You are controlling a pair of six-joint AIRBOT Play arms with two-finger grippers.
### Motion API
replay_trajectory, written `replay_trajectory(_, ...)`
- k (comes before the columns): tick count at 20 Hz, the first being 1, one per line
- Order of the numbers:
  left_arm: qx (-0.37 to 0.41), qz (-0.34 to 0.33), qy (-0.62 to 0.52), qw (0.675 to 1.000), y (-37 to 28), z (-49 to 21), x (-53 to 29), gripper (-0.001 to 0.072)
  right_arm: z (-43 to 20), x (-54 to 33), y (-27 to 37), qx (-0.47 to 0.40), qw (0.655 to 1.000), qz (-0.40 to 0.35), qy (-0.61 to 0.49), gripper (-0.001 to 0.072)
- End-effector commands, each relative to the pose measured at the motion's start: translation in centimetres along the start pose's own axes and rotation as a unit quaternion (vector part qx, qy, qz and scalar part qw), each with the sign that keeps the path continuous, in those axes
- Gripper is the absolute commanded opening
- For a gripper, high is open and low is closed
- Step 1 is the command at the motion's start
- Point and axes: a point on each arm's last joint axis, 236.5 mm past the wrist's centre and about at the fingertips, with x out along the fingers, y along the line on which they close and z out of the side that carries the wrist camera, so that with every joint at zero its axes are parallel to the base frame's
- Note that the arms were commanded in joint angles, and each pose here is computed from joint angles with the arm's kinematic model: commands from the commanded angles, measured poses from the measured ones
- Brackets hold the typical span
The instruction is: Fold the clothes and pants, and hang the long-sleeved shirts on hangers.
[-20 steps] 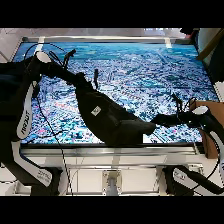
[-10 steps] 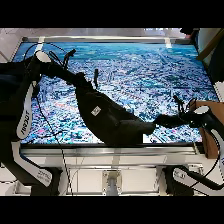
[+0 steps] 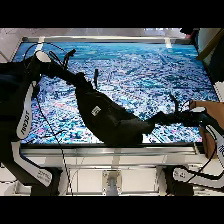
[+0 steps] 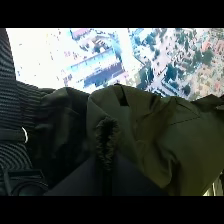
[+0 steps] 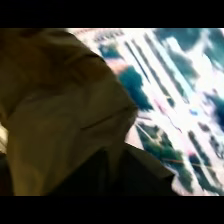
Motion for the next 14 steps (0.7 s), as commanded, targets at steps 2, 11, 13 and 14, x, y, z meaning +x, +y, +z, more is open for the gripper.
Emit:
replay_trajectory(2,0.005,0.002,-0.009,1.0,-0.5,0.3,-0.9,0.0022,2.4,-1.5,4.1,-0.066,0.996,0.063,-0.016,0.0007)
replay_trajectory(11,0.062,0.05,-0.12,0.99,-7.2,-1.7,-16.6,0.0022,3.1,-14.0,20.0,-0.293,0.953,0.042,-0.066,0.0007)
replay_trajectory(13,0.097,0.076,-0.16,0.979,-10.9,-4.1,-21.5,0.0022,0.8,-18.1,24.6,-0.35,0.931,-0.013,-0.107,0.0007)
replay_trajectory(14,0.118,0.093,-0.191,0.97,-13.1,-5.4,-23.9,0.0023,-0.5,-19.9,26.7,-0.376,0.916,-0.04,-0.133,0.0007)
